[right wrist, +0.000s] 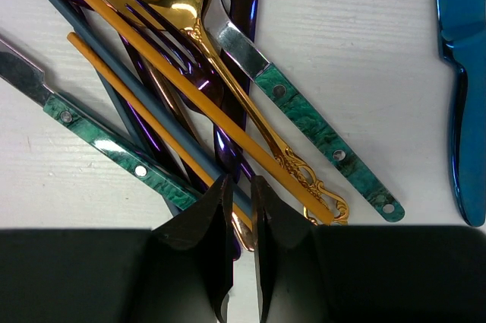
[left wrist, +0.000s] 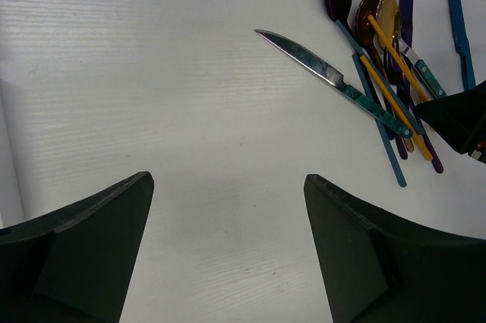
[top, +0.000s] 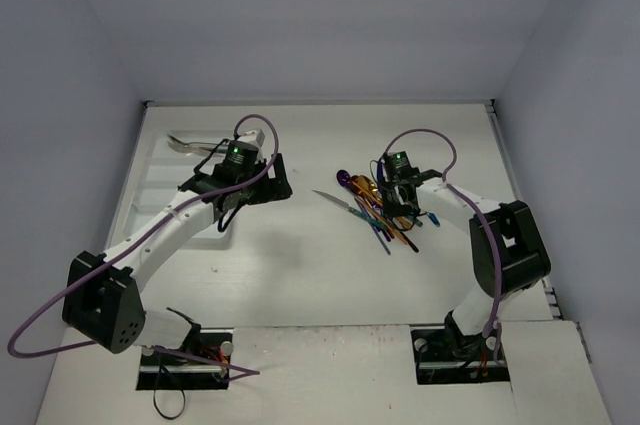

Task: Sort the eating utensils into containers

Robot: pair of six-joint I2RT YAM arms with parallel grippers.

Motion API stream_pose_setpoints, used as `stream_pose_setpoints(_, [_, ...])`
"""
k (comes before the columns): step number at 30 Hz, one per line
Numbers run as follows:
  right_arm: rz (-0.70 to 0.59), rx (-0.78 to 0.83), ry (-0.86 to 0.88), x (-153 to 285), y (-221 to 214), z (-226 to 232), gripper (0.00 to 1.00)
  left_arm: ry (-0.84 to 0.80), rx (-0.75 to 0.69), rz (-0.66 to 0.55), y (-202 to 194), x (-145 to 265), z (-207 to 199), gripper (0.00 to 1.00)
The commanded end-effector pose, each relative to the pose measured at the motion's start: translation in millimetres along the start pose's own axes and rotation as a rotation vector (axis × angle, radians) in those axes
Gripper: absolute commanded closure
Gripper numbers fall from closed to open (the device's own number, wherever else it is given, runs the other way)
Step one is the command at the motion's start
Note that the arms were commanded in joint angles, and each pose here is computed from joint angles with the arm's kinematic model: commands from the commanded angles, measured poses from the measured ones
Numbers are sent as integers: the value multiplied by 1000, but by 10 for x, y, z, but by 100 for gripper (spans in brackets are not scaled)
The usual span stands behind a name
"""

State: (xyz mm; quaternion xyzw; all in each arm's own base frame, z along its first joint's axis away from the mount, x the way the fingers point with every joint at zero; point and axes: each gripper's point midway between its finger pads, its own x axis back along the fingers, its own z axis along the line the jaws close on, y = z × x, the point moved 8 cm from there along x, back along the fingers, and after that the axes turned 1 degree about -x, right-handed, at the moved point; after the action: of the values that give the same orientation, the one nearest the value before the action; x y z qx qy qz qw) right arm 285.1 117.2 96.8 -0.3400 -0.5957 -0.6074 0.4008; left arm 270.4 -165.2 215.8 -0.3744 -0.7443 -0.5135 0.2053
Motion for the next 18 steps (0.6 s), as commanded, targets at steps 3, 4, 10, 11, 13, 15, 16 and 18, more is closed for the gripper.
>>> stream_pose_setpoints(3, [-26, -2, -6, -37, 54, -4, 86, -51, -20, -69, 212, 96, -154, 21])
stream_pose_setpoints(4, [-22, -1, -10, -50, 47, -9, 86, -52, -20, -67, 211, 89, -157, 21])
stream_pose_setpoints(10, [-18, 9, -42, -117, 34, -45, 86, -55, -20, -65, 211, 76, -188, 21])
stream_pose_setpoints(11, [-15, 12, -43, -129, 28, -46, 86, -56, -21, -66, 212, 76, -196, 21])
stream_pose_setpoints(13, [-8, 15, -44, -151, 14, -44, 86, -57, -19, -62, 201, 72, -197, 21])
stream_pose_setpoints(15, [-8, 17, -46, -162, 11, -49, 86, -56, -16, -60, 194, 71, -195, 21])
stream_pose_setpoints(16, [-8, 19, -47, -168, 7, -50, 86, -56, -14, -59, 188, 70, -192, 21])
stream_pose_setpoints(18, [-3, 24, -48, -179, 0, -56, 85, -58, -14, -60, 192, 71, -196, 21])
